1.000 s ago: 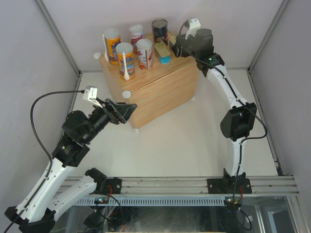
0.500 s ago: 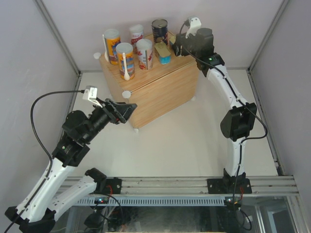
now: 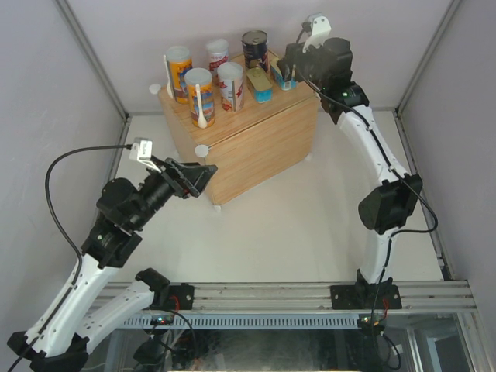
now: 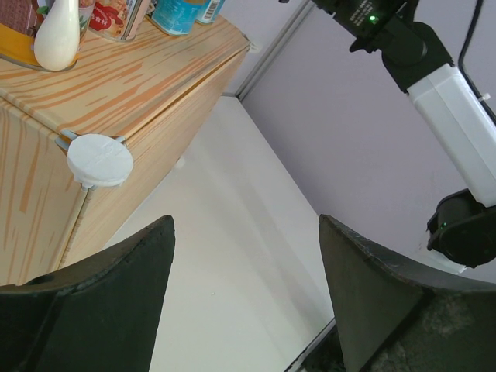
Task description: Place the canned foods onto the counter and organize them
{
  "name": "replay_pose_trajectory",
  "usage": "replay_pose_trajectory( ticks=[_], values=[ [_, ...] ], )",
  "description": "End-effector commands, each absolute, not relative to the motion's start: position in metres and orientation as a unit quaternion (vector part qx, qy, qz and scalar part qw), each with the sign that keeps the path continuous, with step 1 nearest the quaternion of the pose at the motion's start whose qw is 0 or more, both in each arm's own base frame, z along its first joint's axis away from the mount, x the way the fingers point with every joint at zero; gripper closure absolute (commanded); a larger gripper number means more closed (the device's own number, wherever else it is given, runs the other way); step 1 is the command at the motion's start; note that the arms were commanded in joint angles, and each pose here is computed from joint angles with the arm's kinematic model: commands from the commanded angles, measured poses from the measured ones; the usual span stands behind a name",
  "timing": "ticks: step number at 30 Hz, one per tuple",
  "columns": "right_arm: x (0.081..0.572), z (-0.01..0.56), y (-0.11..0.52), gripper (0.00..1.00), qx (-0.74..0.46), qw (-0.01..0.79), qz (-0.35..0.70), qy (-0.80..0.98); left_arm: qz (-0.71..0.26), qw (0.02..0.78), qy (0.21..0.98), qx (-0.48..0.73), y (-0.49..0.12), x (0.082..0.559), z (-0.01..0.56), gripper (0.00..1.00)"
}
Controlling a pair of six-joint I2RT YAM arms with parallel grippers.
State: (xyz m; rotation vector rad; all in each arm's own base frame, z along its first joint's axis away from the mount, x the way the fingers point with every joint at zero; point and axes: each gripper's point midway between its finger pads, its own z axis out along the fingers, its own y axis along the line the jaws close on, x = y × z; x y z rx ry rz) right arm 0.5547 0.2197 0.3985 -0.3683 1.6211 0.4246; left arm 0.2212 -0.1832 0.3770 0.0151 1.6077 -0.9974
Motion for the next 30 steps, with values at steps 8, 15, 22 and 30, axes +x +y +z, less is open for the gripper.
replay_pose_trajectory(
  ticks=[8,15,22,30],
  values=[
    [0.491,0.451,0.261,0.51,-0.202,0.690,0.207,0.664,-0.439,0.606,0.663,0.006,-0.176,0.213,0.391,0.21],
    [0.472,0.426,0.288,0.73,-0.220,0.672,0.220,0.672,-0.441,0.606,0.663,0.006,-0.176,0.212,0.389,0.21],
    [0.467,0.409,0.301,0.87,-0.226,0.654,0.232,0.683,-0.442,0.606,0.662,0.005,-0.176,0.211,0.389,0.21],
    [0.474,0.394,0.302,0.87,-0.219,0.644,0.235,0.694,-0.443,0.605,0.662,0.004,-0.176,0.211,0.388,0.21]
  ],
)
